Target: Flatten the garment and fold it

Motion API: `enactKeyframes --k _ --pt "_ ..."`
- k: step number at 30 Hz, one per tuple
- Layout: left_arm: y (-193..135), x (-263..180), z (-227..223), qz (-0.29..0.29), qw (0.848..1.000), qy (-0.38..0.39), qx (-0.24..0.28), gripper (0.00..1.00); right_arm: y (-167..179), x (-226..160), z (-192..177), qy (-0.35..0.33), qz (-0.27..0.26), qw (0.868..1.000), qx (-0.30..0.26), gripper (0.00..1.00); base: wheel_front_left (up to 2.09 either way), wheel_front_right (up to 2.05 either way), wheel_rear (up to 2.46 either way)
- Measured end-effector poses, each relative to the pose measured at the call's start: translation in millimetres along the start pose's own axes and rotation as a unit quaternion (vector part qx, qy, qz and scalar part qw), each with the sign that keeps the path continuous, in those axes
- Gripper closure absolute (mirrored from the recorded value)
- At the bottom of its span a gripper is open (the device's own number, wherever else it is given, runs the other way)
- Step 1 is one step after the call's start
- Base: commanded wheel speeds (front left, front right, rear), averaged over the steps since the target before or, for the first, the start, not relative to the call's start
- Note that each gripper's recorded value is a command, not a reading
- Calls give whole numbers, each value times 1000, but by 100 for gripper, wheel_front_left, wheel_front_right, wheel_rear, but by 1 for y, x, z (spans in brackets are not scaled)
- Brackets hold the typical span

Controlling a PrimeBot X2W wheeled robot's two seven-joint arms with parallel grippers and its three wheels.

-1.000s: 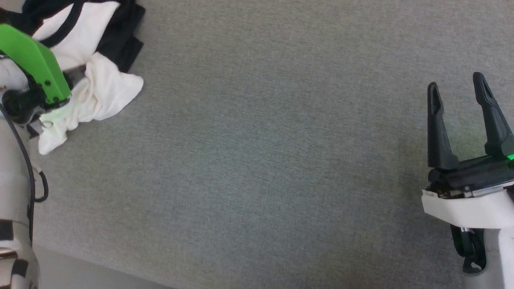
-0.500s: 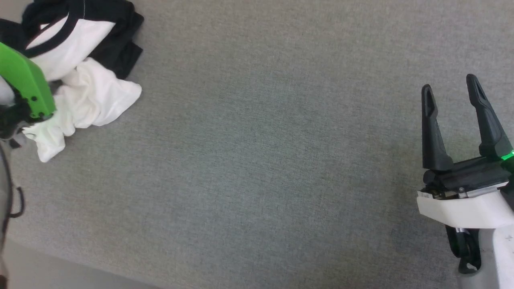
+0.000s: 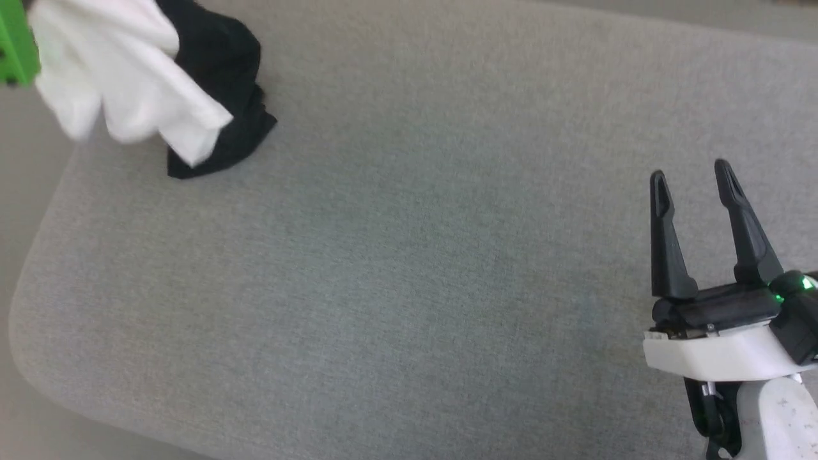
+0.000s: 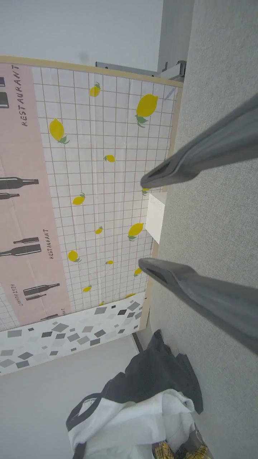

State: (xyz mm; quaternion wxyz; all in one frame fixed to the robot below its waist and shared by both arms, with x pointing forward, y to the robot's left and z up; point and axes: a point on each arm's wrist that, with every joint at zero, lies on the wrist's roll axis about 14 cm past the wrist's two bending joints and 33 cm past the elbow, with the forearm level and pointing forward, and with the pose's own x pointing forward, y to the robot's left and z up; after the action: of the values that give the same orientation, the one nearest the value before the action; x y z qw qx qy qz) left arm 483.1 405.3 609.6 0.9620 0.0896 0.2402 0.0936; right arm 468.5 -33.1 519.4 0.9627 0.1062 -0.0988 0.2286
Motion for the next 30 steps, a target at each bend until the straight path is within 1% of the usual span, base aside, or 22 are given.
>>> enactKeyframes --k 3,4,8,11,14,18,20,21,23,26,28,30 --pt "-14 -20 45 -18 997 -58 36 100 2 -4 13 -10 -3 1000 -1 0 0 0 0" --pt "-23 -31 65 -29 995 -85 52 100 3 -6 18 -14 -4 1000 -2 0 0 0 0" --pt "-57 -60 114 -69 982 -152 90 100 3 -14 33 -25 -10 1000 0 0 0 0 0" --pt "-98 -77 144 -114 966 -196 124 100 -5 -22 45 -36 -26 999 2 0 0 0 0" --pt "-139 -88 163 -160 950 -225 145 100 -13 -31 53 -42 -41 998 0 0 0 0 0" --pt "-204 -108 189 -235 918 -271 166 100 -32 -50 64 -47 -75 996 -10 0 0 0 0" --pt "-231 -116 197 -271 903 -288 167 100 -41 -58 69 -49 -91 994 -16 0 0 0 0" --pt "-251 -122 200 -296 892 -297 168 100 -48 -65 73 -51 -104 993 -20 0 0 0 0" --pt "-279 -130 202 -329 875 -310 171 100 -57 -75 78 -53 -121 991 -28 0 0 0 0" --pt "-321 -140 197 -380 851 -315 180 100 -71 -93 85 -54 -150 986 -38 0 0 0 0" --pt "-345 -142 186 -408 838 -310 190 100 -80 -104 90 -57 -169 983 -45 0 0 0 0" --pt "-366 -136 164 -433 831 -289 198 100 -86 -111 94 -58 -182 980 -50 0 0 0 0"
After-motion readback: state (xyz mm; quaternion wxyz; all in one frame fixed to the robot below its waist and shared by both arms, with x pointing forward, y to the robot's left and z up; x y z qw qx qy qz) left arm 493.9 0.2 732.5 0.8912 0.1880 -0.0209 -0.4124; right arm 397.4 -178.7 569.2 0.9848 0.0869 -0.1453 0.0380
